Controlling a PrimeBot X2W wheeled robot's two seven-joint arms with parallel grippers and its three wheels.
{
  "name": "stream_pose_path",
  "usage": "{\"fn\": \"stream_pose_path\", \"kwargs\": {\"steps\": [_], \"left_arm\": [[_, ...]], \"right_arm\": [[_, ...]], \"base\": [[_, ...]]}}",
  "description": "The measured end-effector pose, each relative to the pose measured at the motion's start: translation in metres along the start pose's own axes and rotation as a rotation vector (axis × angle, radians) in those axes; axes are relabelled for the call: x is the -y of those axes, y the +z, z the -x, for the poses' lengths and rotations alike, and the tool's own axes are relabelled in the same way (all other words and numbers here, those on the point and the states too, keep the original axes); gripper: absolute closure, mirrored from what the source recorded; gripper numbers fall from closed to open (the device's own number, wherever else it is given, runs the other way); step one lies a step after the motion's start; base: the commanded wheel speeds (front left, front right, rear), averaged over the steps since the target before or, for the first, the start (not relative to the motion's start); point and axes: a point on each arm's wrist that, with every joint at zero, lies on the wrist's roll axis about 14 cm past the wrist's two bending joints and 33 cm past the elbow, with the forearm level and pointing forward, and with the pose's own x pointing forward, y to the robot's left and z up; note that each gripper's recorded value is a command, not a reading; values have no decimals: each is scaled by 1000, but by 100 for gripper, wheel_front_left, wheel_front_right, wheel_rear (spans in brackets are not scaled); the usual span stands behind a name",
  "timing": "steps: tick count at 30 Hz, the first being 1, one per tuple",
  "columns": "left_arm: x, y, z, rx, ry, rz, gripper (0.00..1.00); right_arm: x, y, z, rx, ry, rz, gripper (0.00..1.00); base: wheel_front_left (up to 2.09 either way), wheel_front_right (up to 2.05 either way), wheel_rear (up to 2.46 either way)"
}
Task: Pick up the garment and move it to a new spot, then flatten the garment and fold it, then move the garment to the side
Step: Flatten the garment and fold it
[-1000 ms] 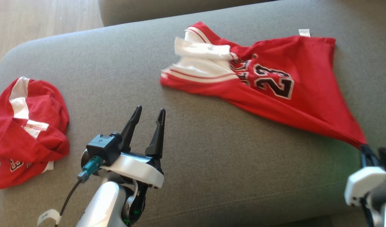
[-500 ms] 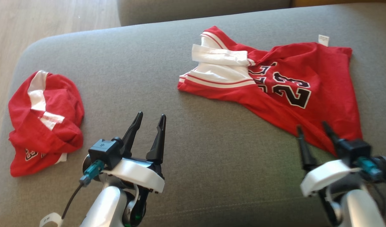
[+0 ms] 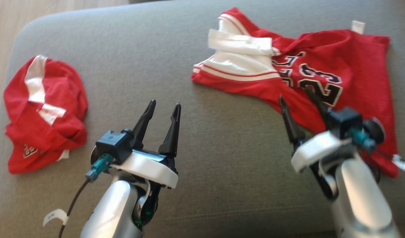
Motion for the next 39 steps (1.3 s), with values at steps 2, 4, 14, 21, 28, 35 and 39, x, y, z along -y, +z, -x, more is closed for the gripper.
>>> {"fn": "stream_pose_path", "kwargs": {"steps": [2, 4, 14, 21, 28, 35, 39], "left_arm": [[-7, -2, 1, -4, 20, 9, 0], [-13, -6, 4, -16, 38, 9, 0], [-45, -14, 17, -46, 139, 20, 0], [-56, -18, 23, -58, 182, 44, 0], [-61, -18, 21, -58, 193, 38, 0], [-59, -21, 20, -63, 189, 41, 0], [-57, -20, 19, -62, 181, 41, 0]], "right_arm": [[-3, 4, -16, 4, 18, 4, 0], [-8, 3, -31, -12, 38, 5, 0], [-4, -38, -98, -194, 26, -87, 0], [-8, -66, -118, -296, 15, -208, 0], [-5, -80, -127, -358, 14, -215, 0], [-14, -74, -132, -328, 47, -204, 100], [-19, -67, -131, -304, 70, -183, 100]], "base": [[0, 0, 0], [0, 0, 0], [0, 0, 0], [0, 0, 0], [0, 0, 0], [0, 0, 0], [0, 0, 0]]}}
